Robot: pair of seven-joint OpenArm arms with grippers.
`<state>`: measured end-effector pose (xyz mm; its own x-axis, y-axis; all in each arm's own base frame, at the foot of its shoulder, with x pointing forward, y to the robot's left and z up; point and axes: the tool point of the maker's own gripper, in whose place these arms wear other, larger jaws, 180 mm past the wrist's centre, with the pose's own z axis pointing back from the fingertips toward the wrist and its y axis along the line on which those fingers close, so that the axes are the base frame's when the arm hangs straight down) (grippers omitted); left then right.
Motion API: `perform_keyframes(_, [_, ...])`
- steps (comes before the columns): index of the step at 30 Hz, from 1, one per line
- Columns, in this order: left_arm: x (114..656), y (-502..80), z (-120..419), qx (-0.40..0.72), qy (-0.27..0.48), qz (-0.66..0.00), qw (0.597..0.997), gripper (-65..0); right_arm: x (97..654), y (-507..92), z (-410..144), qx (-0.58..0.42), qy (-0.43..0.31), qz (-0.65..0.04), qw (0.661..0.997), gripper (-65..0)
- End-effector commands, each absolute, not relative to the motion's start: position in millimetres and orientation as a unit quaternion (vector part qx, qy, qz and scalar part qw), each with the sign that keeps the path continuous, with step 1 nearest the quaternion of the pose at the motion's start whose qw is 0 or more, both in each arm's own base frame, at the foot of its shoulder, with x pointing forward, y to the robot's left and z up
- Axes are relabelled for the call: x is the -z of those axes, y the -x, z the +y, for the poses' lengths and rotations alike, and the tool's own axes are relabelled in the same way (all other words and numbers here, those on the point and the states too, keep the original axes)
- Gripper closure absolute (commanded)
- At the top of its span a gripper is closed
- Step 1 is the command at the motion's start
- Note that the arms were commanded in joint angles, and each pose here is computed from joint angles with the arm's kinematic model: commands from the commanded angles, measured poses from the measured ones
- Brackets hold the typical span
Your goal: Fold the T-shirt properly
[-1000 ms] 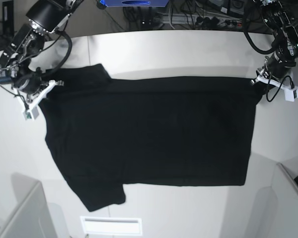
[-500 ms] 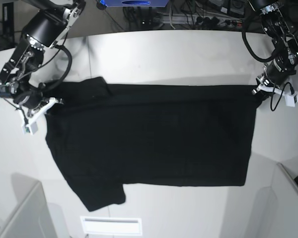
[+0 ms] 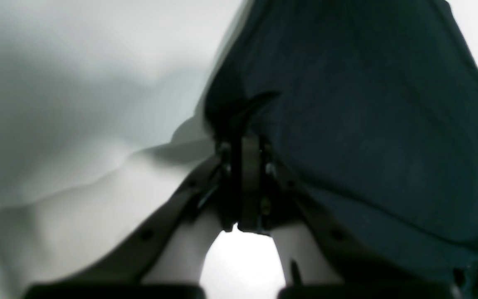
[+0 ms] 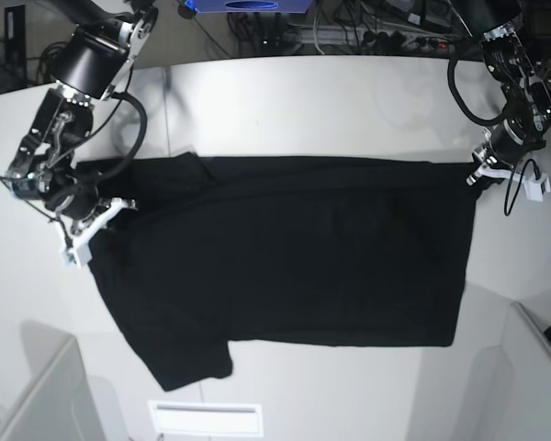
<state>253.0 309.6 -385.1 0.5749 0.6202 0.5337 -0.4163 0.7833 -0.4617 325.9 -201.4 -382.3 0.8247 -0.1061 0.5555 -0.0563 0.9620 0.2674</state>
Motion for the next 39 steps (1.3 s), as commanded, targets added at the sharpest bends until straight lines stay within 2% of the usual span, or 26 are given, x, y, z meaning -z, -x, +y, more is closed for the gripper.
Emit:
perform_keyframes(1, [370.5,-264.0,316.8,-0.291,0.141,-0.379,0.867,0.0,363.1,-342.5,-207.5,0.013,-0.133,-0.33,0.935,0.0])
perform_keyframes(15, [356.5,-284.2,317.6,-0.288,0.149,-0.401,0.857,0.0,361.2,-354.4,-207.5,0.023,-0.143,-0.331,0.932,0.0])
perform_keyframes(22, [366.5,-286.5,328.0,-0.287,0.112,-0.388,0.869,0.0,368.4,-358.0,-214.3,0.029,-0.144,-0.33,0.933,0.0])
perform_keyframes(39, [353.8,-309.8,316.9,-0.266,0.124,-0.404,0.866,0.0,371.1,-364.1,-213.4,0.035,-0.152,-0.334,0.93,0.0])
